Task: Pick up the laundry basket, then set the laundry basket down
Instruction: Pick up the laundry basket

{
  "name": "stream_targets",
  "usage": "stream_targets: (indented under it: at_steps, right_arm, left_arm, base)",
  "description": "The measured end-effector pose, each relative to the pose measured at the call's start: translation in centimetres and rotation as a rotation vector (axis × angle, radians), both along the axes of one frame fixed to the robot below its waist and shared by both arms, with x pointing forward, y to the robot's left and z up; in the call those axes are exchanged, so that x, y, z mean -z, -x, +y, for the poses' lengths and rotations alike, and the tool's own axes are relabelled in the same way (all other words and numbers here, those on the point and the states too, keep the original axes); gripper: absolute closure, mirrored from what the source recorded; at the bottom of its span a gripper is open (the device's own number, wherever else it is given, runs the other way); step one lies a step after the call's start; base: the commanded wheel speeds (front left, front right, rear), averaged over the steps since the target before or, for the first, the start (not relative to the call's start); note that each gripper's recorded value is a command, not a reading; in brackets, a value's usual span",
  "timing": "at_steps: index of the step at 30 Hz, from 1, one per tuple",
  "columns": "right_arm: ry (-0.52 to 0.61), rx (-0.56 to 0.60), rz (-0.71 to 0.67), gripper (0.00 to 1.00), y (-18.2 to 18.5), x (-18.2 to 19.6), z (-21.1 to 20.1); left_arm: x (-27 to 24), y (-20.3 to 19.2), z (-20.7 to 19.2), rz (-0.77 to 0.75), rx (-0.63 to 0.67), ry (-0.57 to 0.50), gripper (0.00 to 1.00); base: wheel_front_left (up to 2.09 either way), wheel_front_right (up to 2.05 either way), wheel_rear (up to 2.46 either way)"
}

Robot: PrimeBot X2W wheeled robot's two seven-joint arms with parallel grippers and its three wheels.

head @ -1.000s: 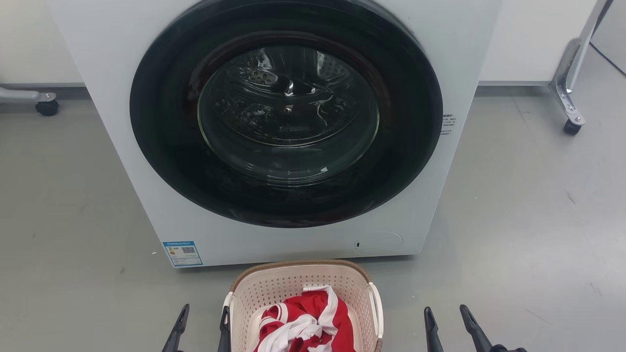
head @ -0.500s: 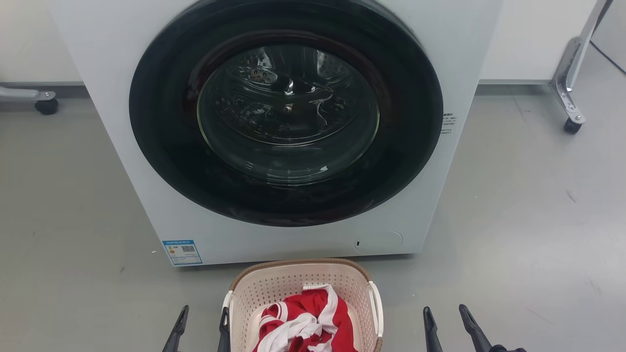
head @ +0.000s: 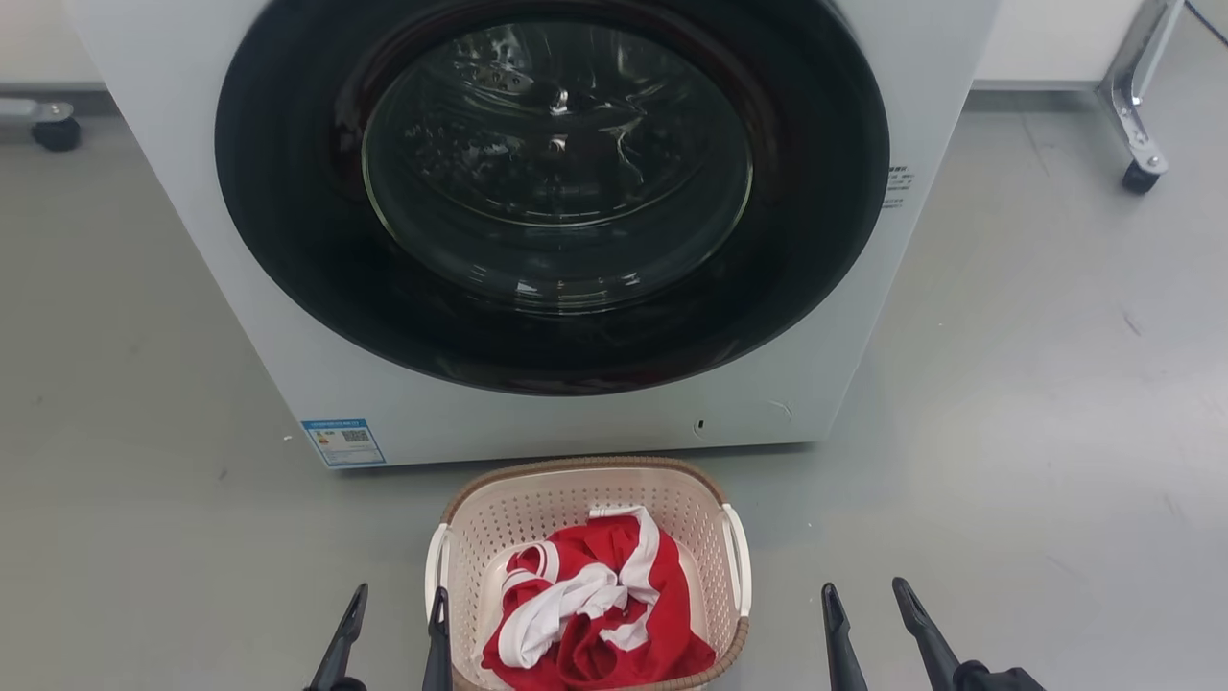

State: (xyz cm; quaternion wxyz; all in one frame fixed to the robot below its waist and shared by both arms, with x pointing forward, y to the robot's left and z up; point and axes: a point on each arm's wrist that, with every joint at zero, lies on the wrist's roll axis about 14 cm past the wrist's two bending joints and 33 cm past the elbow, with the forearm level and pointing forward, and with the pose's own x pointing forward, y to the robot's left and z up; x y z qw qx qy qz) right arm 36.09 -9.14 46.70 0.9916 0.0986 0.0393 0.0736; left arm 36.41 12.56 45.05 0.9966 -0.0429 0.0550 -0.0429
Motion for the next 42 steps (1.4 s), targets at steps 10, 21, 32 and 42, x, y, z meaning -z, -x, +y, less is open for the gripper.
stream_targets:
  at_steps: [10,21,32,42]
  right_arm:
    - [0.002,0.012,0.001,0.0,-3.8,0.6,-0.4]
    - [0.018,0.006,0.04,0.0,-8.4,3.3,-0.5]
    - [0.045,-0.003,0.066,0.0,-13.2,6.5,-0.5]
    - [0.076,-0.044,0.129,0.0,-17.3,11.5,0.5]
  left_arm:
    - [0.8,-3.9,-0.6,0.003,0.021,-0.009,0.0]
    - [4.8,-8.0,-0.6,0.083,0.023,-0.017,0.0]
    - [8.9,-12.3,-0.3,0.15,0.003,-0.018,0.0]
    - [13.7,-16.0,0.0,0.224,-0.002,-0.011,0.0]
  base:
    - [0.0,0.0,0.0]
    - [0.0,0.0,0.0]
    - [0.0,0.0,0.0]
    - [0.0,0.0,0.0]
